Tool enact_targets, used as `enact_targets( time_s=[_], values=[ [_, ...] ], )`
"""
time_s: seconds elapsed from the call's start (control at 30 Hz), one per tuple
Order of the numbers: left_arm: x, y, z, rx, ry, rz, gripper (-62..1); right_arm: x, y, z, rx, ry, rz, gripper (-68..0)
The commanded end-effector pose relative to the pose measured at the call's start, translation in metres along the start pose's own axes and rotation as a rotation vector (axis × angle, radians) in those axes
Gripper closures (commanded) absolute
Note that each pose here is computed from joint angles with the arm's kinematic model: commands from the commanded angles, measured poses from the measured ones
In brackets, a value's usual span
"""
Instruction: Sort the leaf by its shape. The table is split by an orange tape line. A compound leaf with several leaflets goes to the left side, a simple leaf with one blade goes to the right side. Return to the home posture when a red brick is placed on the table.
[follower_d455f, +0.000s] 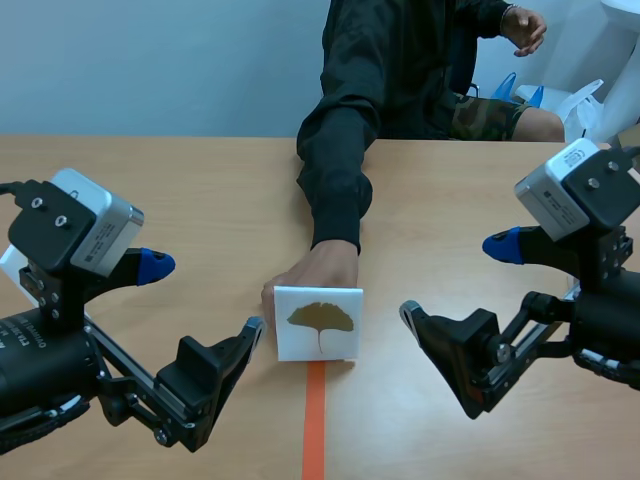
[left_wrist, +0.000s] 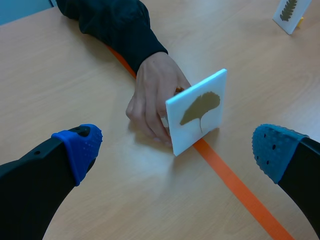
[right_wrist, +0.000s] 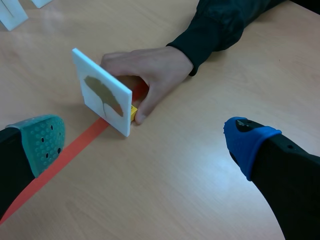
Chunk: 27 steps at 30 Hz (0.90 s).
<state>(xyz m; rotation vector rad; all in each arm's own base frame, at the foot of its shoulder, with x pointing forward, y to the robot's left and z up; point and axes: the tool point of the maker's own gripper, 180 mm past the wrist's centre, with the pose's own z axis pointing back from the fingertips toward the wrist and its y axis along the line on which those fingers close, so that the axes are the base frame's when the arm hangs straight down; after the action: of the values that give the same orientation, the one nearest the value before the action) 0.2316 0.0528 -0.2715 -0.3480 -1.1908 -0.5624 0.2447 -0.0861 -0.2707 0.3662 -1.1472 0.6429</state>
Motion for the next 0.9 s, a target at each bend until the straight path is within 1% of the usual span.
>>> enact_targets(
  time_s=[0.0,0.37,0.47,0.6,0.77,0.87],
  values=[
    [0.006,0.001,0.001,0.004,-0.024,0.011,-62.3,0.005,-0.003,0.0,-0.001,-0.015,0.006,-67.9],
    [0.002,0.0,0.001,0.001,-0.013,0.013,-62.3,0.005,-0.003,-0.001,-0.001,-0.015,0.006,-67.9],
    [-0.004,0.001,0.0,-0.001,0.001,0.017,-62.3,0.005,-0.003,-0.001,-0.001,-0.015,0.006,-67.9],
    [-0.018,-0.003,-0.004,-0.044,0.032,0.022,-62.3,0.005,-0.003,-0.001,-0.001,-0.015,0.006,-67.9],
    [-0.034,0.0,-0.014,-0.064,0.058,0.03,-62.3,0.005,-0.003,-0.001,-0.001,-0.015,0.006,-67.9],
    [-0.041,0.003,-0.024,-0.074,0.057,0.037,-62.3,0.005,-0.003,-0.001,-0.001,-0.015,0.006,-67.9]
  ],
)
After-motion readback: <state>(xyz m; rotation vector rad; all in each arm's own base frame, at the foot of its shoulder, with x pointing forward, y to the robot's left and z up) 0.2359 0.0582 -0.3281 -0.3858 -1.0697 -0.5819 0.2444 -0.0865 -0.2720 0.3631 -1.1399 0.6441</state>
